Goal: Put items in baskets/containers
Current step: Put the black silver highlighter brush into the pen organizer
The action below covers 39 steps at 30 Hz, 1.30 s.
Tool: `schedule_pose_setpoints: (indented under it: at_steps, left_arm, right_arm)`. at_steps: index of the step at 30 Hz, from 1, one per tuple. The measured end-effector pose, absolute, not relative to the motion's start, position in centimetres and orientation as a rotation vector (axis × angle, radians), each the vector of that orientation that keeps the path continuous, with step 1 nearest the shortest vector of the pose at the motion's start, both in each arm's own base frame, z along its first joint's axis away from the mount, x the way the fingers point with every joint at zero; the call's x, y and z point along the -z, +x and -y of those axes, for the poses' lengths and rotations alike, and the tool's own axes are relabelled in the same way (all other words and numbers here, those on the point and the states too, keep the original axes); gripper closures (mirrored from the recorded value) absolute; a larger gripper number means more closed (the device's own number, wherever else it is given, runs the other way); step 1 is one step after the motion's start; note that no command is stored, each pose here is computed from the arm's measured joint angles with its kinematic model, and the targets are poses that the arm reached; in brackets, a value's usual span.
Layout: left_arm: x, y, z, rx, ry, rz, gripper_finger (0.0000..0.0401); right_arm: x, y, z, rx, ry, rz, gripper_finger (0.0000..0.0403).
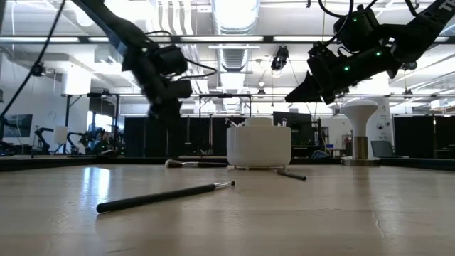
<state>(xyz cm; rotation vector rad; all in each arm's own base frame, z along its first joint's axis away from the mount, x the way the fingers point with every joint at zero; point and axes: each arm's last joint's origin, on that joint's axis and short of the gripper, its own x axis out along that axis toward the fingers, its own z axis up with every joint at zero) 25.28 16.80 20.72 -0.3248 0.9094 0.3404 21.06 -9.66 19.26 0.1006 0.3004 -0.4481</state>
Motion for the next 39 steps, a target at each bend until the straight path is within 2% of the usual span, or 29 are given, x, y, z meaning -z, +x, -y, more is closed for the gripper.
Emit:
schedule_pose_setpoints:
  at_steps: [6, 13, 35, 39]
  left_arm:
    - [-20.1, 28.1, -18.8, -0.244, -0.176, -0.970, 0.0284]
    - [-18.1, 29.9, -20.2, -0.211, -0.107, -1.073, 0.0284]
    - [-14.2, 28.3, -20.5, -0.229, -0.076, -1.198, 0.0285]
    - [-13.9, 28.0, -20.3, -0.220, -0.089, -1.217, 0.0308]
  right_arm:
    - [-19.3, 21.1, 9.6, 0.443, 0.105, -0.300, 0.0344]
    - [-19.3, 21.1, 9.6, 0.429, 0.104, -0.301, 0.0344]
    - [-19.2, 21.1, 9.6, 0.426, 0.093, -0.304, 0.0344]
    - [-19.3, 21.1, 9.6, 0.427, 0.096, -0.303, 0.0344]
